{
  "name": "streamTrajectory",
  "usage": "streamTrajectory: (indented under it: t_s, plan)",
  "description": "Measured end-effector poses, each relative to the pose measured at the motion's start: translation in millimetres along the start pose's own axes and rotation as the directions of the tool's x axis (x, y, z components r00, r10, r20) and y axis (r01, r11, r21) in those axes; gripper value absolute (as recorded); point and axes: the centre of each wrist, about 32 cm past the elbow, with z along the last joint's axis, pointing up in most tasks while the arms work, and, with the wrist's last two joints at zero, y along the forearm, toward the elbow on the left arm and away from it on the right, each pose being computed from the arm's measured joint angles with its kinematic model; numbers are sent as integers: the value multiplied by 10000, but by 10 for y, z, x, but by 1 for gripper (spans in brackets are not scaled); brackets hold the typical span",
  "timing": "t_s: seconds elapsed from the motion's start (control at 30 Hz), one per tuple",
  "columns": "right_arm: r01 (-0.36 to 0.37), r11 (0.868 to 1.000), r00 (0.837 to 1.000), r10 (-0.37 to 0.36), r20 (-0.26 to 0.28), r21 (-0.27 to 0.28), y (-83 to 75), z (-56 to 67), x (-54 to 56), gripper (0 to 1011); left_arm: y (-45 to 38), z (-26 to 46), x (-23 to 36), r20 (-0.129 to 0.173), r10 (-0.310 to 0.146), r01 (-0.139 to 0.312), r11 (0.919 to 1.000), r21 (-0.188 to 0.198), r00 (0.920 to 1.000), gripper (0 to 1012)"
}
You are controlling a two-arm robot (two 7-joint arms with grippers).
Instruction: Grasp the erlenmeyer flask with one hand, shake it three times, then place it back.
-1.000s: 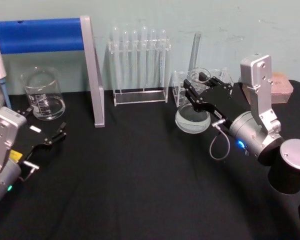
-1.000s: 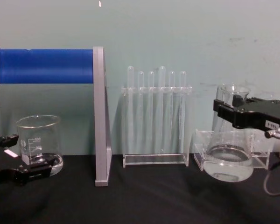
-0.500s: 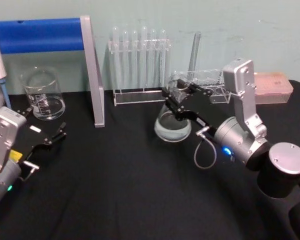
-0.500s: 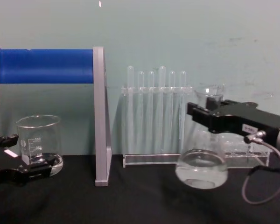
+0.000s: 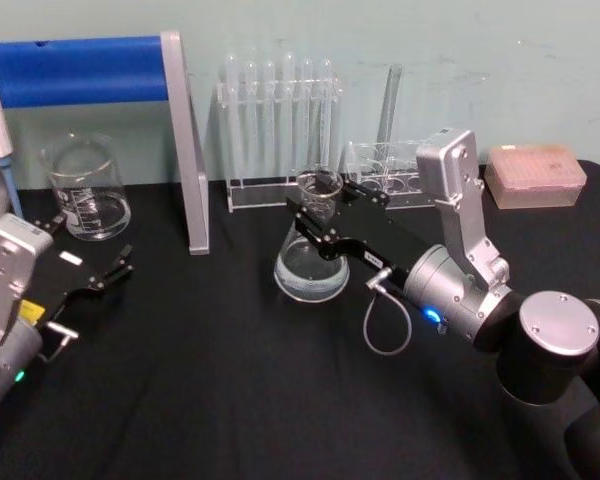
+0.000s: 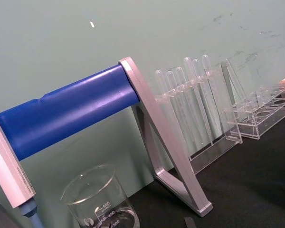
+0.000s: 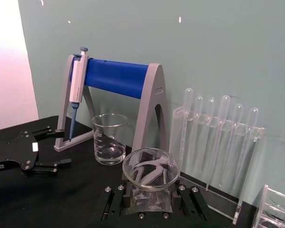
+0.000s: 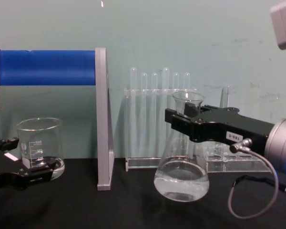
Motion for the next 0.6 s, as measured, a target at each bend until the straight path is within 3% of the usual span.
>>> streamTrajectory:
  t_s: [0.6]
  plan:
    - [-195, 9997, 9998, 195, -5, -127, -2, -98, -12, 456, 0, 0, 0, 0, 0, 0, 10000, 0, 10000, 1001]
